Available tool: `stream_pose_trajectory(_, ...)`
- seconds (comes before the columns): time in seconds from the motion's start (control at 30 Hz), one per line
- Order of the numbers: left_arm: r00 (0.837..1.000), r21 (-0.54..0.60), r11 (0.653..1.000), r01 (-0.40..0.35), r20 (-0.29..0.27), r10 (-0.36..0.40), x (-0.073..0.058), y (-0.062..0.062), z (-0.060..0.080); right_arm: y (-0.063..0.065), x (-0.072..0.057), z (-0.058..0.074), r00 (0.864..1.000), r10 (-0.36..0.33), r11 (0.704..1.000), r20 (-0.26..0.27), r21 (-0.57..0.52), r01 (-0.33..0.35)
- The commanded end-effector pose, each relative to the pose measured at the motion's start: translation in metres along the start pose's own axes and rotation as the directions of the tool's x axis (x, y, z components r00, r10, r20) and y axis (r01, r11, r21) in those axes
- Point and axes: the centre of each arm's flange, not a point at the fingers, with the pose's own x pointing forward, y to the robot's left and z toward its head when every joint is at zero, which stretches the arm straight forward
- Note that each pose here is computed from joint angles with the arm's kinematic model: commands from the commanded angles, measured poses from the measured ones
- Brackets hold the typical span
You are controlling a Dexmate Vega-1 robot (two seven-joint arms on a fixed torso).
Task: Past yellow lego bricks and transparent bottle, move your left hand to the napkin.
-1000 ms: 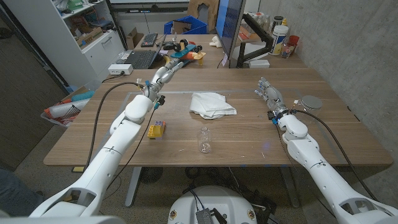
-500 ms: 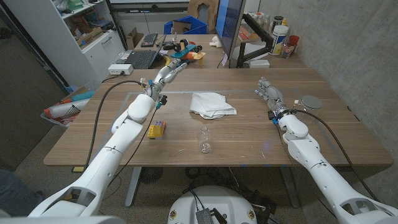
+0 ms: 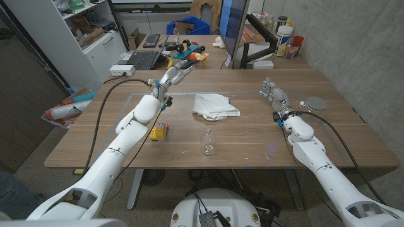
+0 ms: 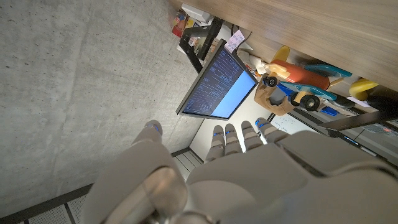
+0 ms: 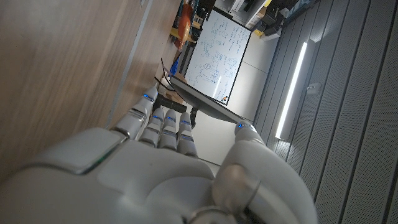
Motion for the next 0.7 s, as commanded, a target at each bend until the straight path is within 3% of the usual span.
stream_pose_trajectory(0.03, 1.000, 0.059, 0.998, 0.016, -0.001, -0.016, 0.003, -0.008, 0.006, -0.003, -0.001, -0.001, 1.000, -0.003, 1.000, 0.002, 0.000, 0.003)
stream_pose_trajectory(0.7, 0.999, 0.217, 0.975, 0.037, 0.014, -0.041, 0.008, -0.026, 0.022, -0.004, -0.003, 0.000, 1.000, 0.001, 1.000, 0.011, 0.002, -0.001)
